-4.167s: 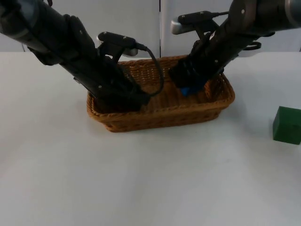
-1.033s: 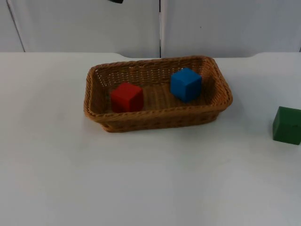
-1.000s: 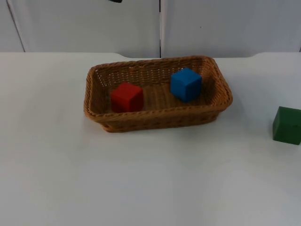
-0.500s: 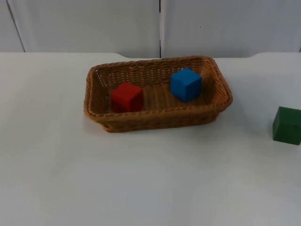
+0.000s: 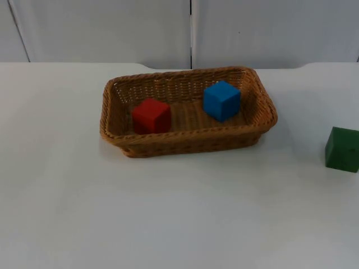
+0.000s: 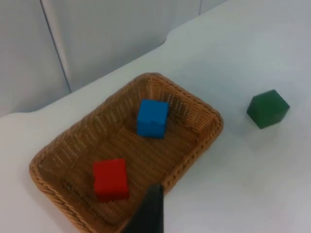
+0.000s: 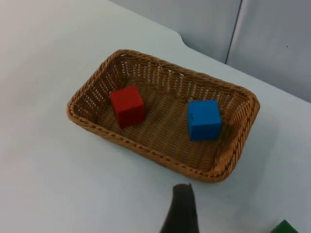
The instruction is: Pick up one cube with each hand and place exactly two cubes into the same basket, leaving the remaining cube outside.
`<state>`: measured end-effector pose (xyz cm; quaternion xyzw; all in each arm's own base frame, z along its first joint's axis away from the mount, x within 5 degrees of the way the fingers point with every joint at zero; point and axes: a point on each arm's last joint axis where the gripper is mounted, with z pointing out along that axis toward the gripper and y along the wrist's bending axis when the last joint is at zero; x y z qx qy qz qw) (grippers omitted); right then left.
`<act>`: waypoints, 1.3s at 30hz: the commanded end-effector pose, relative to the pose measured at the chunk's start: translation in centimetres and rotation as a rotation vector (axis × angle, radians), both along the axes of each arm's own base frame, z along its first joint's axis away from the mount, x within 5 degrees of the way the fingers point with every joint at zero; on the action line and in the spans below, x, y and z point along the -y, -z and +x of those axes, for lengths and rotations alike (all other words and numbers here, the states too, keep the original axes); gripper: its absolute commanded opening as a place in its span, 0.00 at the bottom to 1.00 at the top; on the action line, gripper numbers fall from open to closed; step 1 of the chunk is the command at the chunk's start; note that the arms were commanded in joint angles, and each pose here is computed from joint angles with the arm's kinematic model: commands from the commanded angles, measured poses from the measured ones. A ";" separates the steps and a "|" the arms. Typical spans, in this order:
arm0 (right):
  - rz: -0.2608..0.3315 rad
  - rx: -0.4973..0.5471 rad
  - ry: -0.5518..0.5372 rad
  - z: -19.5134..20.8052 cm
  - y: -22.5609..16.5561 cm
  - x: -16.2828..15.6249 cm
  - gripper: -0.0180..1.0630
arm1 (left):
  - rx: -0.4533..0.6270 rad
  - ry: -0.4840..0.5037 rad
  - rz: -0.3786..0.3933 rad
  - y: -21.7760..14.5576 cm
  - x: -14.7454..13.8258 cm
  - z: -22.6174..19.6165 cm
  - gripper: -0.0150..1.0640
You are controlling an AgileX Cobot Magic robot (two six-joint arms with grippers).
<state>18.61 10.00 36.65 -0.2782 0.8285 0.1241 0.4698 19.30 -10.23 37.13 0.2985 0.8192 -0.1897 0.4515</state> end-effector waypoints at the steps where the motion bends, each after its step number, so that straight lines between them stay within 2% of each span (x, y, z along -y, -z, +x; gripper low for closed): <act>1: 0.009 0.014 0.001 -1.7 0.4 0.8 0.60 | -0.036 0.019 -0.009 0.2 -0.1 -0.9 0.82; 13: 0.037 0.037 0.010 -5.5 1.9 2.6 0.60 | -0.044 -0.022 -0.006 4.3 -1.7 -4.5 0.82; 19: 0.073 0.050 0.021 -7.5 2.2 3.5 0.60 | 0.008 -0.006 -0.028 3.7 -2.5 -6.9 0.82; 30: 0.058 0.023 -0.011 -11.1 2.1 4.9 0.60 | 0.080 0.028 -0.083 2.1 -3.7 -11.5 0.82; 39: 0.080 0.017 -0.004 -13.2 3.9 5.9 0.60 | 0.105 0.045 -0.068 2.9 -4.5 -13.8 0.82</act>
